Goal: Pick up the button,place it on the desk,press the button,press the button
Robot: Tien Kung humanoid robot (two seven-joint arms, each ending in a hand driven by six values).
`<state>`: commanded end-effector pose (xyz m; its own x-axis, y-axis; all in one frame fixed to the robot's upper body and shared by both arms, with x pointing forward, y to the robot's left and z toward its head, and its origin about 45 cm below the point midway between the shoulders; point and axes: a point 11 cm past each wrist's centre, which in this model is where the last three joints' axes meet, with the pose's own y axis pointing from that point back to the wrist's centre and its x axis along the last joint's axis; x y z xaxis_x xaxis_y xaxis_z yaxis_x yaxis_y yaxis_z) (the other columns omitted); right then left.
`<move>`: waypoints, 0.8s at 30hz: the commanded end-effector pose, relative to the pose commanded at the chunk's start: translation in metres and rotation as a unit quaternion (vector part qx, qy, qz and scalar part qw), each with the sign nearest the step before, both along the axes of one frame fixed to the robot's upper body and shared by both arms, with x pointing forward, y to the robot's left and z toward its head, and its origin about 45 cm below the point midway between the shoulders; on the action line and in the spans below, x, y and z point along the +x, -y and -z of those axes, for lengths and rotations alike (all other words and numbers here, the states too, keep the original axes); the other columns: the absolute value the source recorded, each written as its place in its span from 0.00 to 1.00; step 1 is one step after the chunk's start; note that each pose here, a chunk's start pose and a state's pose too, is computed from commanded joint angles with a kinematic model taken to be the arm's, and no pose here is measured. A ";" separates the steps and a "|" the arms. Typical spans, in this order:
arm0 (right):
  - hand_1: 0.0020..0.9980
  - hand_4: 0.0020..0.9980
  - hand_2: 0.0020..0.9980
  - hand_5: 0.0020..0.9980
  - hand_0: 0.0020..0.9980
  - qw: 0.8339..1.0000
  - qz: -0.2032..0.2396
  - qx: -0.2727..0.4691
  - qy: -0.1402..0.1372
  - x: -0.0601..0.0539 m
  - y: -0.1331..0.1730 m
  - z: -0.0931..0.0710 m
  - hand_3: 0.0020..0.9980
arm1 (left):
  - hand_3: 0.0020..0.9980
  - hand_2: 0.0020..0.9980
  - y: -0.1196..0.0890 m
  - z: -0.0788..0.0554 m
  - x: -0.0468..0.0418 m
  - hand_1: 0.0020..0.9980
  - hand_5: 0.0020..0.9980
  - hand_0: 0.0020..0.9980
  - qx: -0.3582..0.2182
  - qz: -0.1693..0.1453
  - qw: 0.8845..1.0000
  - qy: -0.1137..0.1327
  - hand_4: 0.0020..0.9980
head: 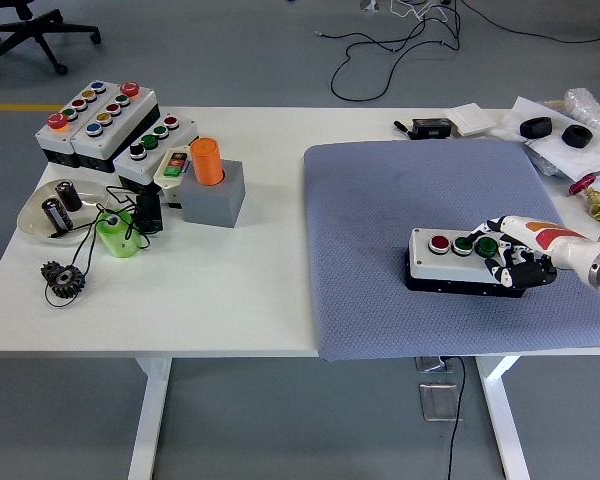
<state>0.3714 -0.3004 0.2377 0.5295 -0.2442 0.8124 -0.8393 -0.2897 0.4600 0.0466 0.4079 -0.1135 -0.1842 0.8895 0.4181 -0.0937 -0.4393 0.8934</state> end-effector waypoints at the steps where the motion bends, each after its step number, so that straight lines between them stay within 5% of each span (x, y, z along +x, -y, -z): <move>1: 0.02 0.52 0.16 0.00 0.15 1.000 -0.001 -0.001 -0.002 0.000 0.000 0.001 0.74 | 0.55 0.57 0.000 0.000 0.0000 0.59 1.00 0.62 0.000 0.000 1.000 0.000 0.30; 8: 0.02 0.53 0.16 0.00 0.15 1.000 0.000 -0.007 -0.005 0.000 0.000 0.004 0.74 | 0.55 0.57 0.001 0.000 0.0029 0.59 1.00 0.62 -0.001 -0.001 1.000 0.003 0.30; 13: 0.03 0.53 0.17 0.00 0.16 1.000 0.007 0.018 0.023 0.003 0.001 -0.014 0.74 | 0.55 0.57 0.002 0.001 -0.0015 0.59 1.00 0.62 -0.002 0.000 1.000 -0.002 0.30; 16: 0.03 0.53 0.17 0.00 0.16 0.997 0.023 0.056 0.049 0.005 0.006 -0.034 0.74 | 0.55 0.57 0.003 0.001 -0.0046 0.59 1.00 0.62 -0.003 0.002 1.000 -0.005 0.30; 17: 0.06 0.63 0.26 0.00 0.27 0.995 0.029 0.077 0.060 0.005 0.007 -0.041 0.81 | 0.55 0.57 0.003 0.002 -0.0057 0.59 1.00 0.62 -0.003 0.001 1.000 -0.006 0.30; 19: 0.06 0.63 0.26 0.00 0.27 0.988 0.047 0.121 0.084 0.007 0.011 -0.056 0.81 | 0.55 0.57 0.003 0.002 -0.0068 0.59 1.00 0.62 -0.002 0.001 1.000 -0.006 0.30; 23: 0.06 0.63 0.26 0.00 0.27 0.962 0.094 0.217 0.138 0.012 0.024 -0.082 0.81 | 0.55 0.57 0.002 0.002 -0.0079 0.59 1.00 0.62 -0.003 0.001 1.000 -0.007 0.30; 24: 0.19 0.69 0.45 0.36 0.31 0.953 0.109 0.241 0.151 0.014 0.031 -0.085 0.99 | 0.55 0.57 0.003 0.002 -0.0087 0.59 1.00 0.62 -0.003 0.002 1.000 -0.009 0.30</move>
<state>0.3857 -0.3311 0.3230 0.1846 -0.7043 0.6855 -0.9765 -0.2106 0.0466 0.0379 0.4049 -0.1154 -0.1738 0.8925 0.4163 -0.0799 -0.4341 0.8973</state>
